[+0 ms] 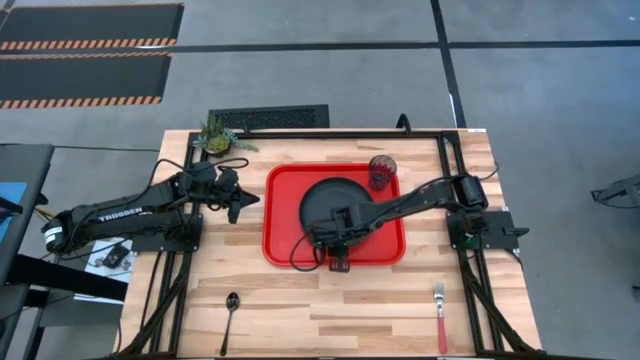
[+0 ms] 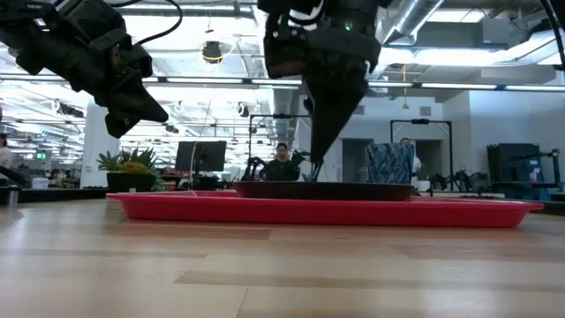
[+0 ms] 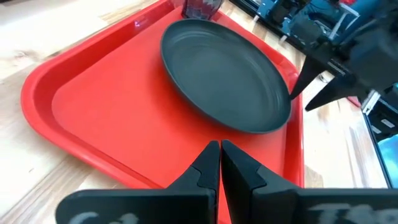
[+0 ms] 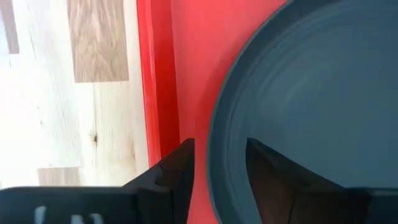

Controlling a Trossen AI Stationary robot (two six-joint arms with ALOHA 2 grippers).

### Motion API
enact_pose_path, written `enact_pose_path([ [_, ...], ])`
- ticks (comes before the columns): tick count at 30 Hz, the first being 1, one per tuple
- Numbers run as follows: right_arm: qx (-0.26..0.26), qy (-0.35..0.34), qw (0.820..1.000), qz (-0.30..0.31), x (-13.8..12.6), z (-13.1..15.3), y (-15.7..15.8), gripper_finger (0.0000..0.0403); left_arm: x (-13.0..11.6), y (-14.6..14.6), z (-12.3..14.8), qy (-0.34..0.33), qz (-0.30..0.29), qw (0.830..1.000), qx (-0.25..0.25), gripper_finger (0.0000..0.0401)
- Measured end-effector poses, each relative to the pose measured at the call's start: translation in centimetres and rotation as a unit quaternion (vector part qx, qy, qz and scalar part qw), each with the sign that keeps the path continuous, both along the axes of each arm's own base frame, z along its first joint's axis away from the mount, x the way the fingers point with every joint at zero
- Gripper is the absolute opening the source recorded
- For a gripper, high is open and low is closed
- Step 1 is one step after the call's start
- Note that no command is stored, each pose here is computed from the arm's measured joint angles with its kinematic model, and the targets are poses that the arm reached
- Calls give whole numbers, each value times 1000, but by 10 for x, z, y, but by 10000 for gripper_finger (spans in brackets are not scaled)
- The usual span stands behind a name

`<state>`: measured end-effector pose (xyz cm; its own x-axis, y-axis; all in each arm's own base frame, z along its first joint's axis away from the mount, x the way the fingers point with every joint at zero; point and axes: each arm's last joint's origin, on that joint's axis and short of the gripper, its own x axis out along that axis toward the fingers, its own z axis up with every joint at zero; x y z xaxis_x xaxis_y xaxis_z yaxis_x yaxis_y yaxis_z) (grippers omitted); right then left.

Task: Pick and place plate/cup/fork/spoon on tray
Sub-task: Put the black spoon on the red serving tray to the left of the black plate

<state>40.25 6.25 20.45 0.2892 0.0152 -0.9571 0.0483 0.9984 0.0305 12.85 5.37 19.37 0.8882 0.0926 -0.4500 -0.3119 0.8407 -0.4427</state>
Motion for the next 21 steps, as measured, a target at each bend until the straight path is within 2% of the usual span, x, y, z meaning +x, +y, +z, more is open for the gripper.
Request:
enact_pose_path([
  [5,-3,40,999,1,-5,17,-1,149,0,0,0,1,-6,1000,6,0],
  [8,4,73,997,0,-11,24,1,108,0,-1,0,0,-14,1000,-6,0],
  [10,18,69,997,-3,-16,30,4,72,0,-2,-1,-1,-22,1000,-15,0],
  [13,31,26,999,-4,-25,33,11,17,0,-2,-1,-1,-29,999,-21,0],
  [17,58,-31,997,-40,-47,21,12,15,-1,-3,-2,7,-28,999,-26,0],
  [21,70,-108,988,-90,-80,18,8,6,-1,-3,-6,20,-12,998,-65,0],
])
